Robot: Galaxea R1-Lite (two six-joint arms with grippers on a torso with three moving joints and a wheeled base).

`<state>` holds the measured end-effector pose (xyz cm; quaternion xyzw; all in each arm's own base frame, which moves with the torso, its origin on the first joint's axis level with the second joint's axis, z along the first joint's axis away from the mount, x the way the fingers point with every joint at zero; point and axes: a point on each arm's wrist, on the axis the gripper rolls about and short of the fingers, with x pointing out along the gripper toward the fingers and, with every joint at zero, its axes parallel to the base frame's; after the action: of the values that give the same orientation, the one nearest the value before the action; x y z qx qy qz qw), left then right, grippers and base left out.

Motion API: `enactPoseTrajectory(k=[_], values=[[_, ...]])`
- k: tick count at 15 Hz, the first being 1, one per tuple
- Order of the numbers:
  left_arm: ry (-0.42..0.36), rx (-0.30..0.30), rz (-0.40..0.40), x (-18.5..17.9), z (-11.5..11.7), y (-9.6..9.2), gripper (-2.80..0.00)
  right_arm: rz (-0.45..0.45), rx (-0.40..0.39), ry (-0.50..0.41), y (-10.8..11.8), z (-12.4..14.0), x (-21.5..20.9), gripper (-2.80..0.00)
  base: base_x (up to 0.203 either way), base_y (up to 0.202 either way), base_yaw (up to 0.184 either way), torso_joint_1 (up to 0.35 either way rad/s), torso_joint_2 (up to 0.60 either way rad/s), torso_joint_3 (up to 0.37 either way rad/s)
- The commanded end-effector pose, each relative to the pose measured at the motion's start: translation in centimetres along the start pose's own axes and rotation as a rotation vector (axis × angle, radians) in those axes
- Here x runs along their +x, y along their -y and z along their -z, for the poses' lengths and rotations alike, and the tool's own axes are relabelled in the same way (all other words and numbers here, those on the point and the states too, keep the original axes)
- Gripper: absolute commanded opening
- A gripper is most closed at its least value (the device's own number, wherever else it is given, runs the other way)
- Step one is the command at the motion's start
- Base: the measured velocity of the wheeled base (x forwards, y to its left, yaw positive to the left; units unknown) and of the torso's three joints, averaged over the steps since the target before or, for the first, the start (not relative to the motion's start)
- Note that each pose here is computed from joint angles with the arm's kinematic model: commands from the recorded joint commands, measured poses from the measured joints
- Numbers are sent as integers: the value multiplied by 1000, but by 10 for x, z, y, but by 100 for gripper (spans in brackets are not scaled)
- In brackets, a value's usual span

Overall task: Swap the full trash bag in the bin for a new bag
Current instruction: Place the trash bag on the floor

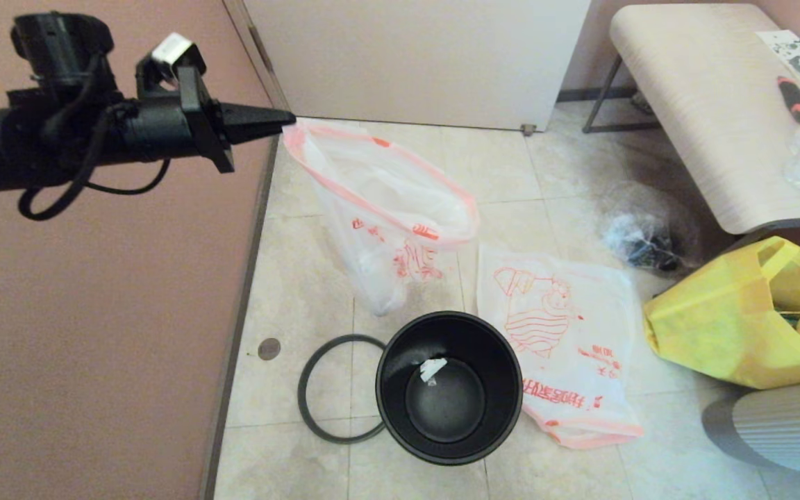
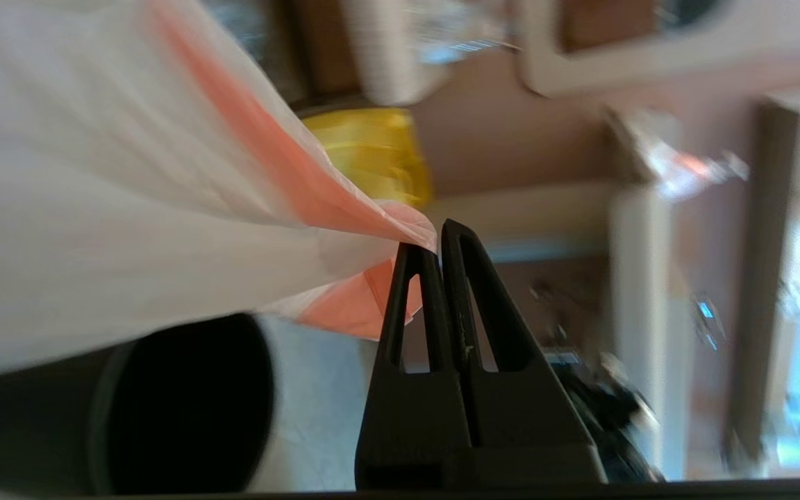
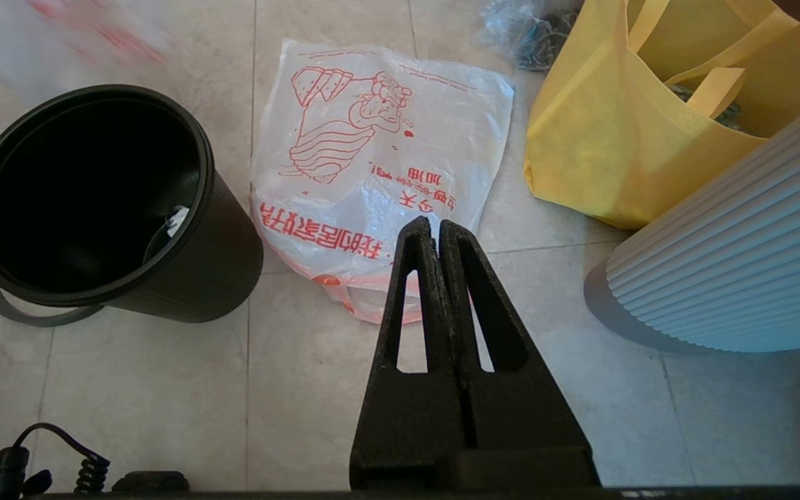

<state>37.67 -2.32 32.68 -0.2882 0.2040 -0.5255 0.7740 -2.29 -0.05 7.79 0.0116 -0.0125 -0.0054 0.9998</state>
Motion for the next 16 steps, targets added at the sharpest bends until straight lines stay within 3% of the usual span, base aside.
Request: enactPoseTrajectory(k=[1, 3, 5, 9, 10, 13, 16], values=[[-25, -124, -48, 19, 17, -69, -280, 0, 0, -11, 0, 3, 1, -280, 0, 0, 0, 0, 0, 0], [-15, -158, -95, 35, 33, -111, -280, 0, 0, -11, 0, 3, 1, -280, 0, 0, 0, 0, 0, 0], [-12, -179, -121, 44, 45, -140, -280, 0, 0, -11, 0, 3, 1, -280, 0, 0, 0, 0, 0, 0], [10, -207, -189, 55, 57, -166, -280, 0, 0, -11, 0, 3, 1, -280, 0, 0, 0, 0, 0, 0], [15, -211, -200, 55, 58, -168, 0, 0, 0, -11, 0, 3, 1, -280, 0, 0, 0, 0, 0, 0], [28, -199, -206, 53, 53, -157, 0, 0, 0, -11, 0, 3, 1, -280, 0, 0, 0, 0, 0, 0], [49, -160, -191, 41, 42, -112, 0, 0, 0, -11, 0, 3, 1, -280, 0, 0, 0, 0, 0, 0]])
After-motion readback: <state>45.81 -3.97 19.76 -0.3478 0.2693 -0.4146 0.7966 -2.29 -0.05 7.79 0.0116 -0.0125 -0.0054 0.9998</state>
